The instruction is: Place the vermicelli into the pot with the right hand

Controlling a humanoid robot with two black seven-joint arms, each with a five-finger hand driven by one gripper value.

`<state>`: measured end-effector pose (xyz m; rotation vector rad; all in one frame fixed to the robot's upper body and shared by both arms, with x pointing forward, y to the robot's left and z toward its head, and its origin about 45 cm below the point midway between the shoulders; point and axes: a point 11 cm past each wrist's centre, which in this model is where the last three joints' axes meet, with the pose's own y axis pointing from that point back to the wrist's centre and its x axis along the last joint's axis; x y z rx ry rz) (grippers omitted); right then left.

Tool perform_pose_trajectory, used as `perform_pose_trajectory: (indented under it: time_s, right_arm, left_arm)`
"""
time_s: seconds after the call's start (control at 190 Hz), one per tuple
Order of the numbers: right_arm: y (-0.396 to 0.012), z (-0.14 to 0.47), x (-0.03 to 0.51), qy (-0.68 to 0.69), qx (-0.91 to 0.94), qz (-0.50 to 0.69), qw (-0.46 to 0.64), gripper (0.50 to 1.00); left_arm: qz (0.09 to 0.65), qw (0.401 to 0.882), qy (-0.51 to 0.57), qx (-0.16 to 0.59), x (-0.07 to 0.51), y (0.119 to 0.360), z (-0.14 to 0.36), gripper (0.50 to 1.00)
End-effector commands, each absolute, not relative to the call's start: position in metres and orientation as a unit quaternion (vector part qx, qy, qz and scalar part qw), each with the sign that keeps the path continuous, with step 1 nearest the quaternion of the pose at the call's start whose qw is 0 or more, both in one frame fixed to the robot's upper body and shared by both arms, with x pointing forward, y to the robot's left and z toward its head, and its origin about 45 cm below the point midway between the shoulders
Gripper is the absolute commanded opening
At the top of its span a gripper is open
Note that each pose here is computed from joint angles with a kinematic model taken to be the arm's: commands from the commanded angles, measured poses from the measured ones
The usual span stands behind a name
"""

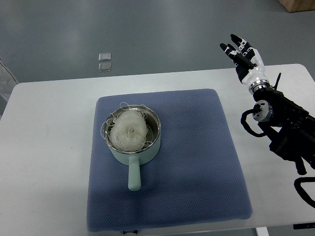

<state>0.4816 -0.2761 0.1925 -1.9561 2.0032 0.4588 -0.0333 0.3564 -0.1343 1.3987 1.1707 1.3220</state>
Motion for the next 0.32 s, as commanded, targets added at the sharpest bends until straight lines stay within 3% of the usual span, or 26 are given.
perform_pose_trajectory:
  time_s: [0.0,0.315]
  right_arm:
    - [-0.2685,0.1899,0.4812,0.697,-0.681,0.165,0.152,0.919]
    - [-0.2686,0.1882,0.4800,0.703,-0.676,0.163,0.153,0.919]
  left_arm:
    - [0.530,0.430,0.469,0.561,-0.0338,0.3564,-0.1343,1.000]
    - [0.530,0.430,0.469,0.561,-0.0338,0.3564,-0.1343,1.000]
